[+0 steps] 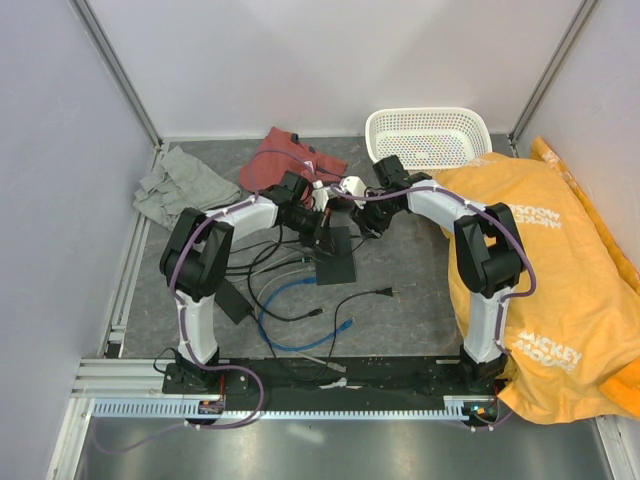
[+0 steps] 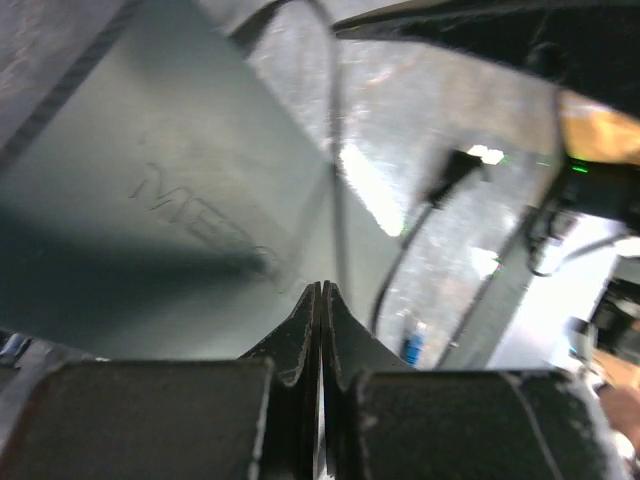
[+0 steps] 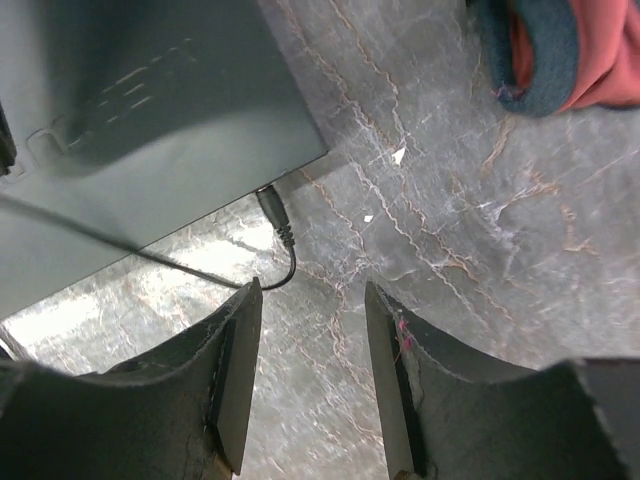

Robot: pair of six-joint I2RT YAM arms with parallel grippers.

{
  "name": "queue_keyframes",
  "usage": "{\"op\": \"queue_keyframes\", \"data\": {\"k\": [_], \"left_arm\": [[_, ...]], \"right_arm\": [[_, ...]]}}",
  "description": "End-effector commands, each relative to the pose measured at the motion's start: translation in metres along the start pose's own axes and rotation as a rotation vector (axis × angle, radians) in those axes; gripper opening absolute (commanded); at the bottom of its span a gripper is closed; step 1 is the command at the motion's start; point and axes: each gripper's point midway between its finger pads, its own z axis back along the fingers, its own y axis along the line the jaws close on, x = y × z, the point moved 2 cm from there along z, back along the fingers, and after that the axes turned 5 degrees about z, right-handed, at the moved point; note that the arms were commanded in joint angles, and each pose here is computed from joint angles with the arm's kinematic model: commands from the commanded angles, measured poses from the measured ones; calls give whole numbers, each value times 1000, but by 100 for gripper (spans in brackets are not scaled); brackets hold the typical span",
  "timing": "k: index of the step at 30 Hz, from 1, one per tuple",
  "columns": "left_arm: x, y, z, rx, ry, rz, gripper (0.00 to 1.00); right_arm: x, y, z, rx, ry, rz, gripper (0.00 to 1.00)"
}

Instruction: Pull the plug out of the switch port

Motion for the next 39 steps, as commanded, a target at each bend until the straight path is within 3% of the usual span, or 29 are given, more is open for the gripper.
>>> {"op": "queue_keyframes", "data": {"k": [1, 5, 9, 17, 21, 39], "left_arm": [[10, -19, 21, -196, -31, -51, 2], [16, -14, 30, -190, -58, -68, 2], [27, 3, 23, -90, -70, 22, 2], [27, 41, 7, 55, -32, 57, 1], [25, 52, 6, 99, -29, 74, 1], [24, 71, 4, 190, -24, 63, 2]], "right_arm": [[25, -11, 19, -57, -104, 121, 53], [18, -28, 14, -71, -100, 23, 55], [21, -32, 15, -57, -118, -1, 55], [39, -18, 20, -24, -149, 132, 56], [39, 2, 13, -3, -108, 291, 56], [33, 2, -10, 22, -16, 493, 53]]}}
